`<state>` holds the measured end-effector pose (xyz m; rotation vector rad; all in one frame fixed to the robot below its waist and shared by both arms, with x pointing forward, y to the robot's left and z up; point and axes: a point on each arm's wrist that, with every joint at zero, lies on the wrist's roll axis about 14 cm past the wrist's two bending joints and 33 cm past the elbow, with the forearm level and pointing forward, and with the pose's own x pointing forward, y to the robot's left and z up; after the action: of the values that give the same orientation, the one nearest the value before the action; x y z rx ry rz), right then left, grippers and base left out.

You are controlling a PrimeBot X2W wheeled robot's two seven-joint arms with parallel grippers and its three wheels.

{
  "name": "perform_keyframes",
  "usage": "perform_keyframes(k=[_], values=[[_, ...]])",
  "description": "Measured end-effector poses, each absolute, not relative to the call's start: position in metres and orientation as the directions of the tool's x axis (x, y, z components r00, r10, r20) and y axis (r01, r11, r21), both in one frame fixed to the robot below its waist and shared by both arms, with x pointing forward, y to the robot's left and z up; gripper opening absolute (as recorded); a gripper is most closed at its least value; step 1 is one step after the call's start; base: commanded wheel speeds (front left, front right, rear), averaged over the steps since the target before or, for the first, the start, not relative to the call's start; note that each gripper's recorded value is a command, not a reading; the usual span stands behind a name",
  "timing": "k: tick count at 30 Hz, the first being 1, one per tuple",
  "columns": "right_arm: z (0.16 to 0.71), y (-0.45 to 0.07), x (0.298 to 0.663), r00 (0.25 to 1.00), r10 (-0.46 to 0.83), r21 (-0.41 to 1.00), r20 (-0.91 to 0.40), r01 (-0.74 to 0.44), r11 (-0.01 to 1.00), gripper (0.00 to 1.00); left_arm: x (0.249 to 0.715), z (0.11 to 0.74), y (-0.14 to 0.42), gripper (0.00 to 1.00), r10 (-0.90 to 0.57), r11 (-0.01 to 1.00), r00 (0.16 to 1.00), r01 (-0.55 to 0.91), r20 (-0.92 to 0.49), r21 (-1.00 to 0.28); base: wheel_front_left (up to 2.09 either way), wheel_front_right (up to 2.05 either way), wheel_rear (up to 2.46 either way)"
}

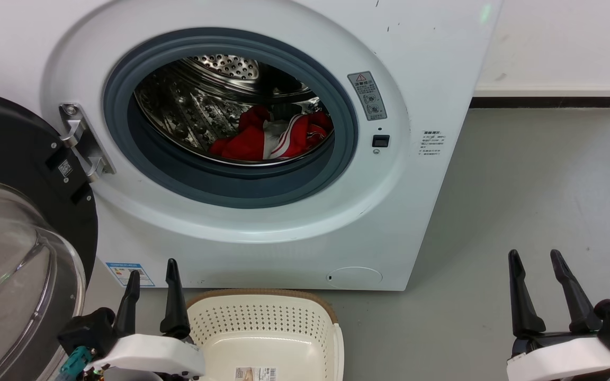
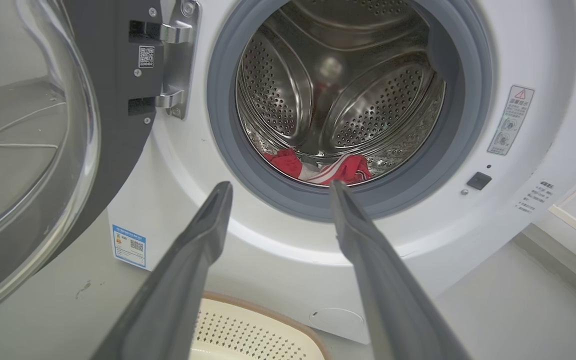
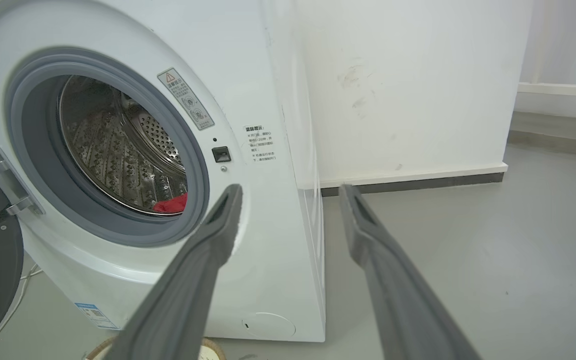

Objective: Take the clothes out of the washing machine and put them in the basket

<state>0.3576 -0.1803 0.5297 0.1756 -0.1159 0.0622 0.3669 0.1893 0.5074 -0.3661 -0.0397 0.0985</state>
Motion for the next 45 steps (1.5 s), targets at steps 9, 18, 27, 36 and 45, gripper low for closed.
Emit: perform_keyframes(k=[9,18,27,36,45], values=[[0.532,-0.178,0.355,0.989,0.067,0.078,0.133,-0.078,0.994,1.0,0.364,0.507,0.188,1.0,0.099,0.957,0.994,-0.085,0.038,-0.279,0.0,0.0,0.0],[0.532,-0.178,0.351,0.987,0.075,0.014,0.139,-0.078,0.997,1.0,0.362,0.509,0.185,1.0,0.09,0.974,0.994,-0.076,0.056,-0.211,0.0,0.0,0.0],[0.532,-0.18,0.349,0.986,0.074,-0.03,0.148,-0.071,0.997,1.0,0.361,0.511,0.183,1.0,0.08,0.986,0.994,-0.067,0.075,-0.152,0.0,0.0,0.0],[0.533,-0.183,0.347,0.985,0.073,-0.058,0.157,-0.064,0.996,1.0,0.359,0.512,0.182,1.0,0.069,0.993,0.994,-0.06,0.09,-0.099,0.0,0.0,0.0],[0.529,-0.182,0.345,0.986,0.075,-0.065,0.148,-0.065,0.996,1.0,0.357,0.51,0.181,1.0,0.065,0.996,0.994,-0.059,0.091,-0.069,0.0,0.0,0.0]])
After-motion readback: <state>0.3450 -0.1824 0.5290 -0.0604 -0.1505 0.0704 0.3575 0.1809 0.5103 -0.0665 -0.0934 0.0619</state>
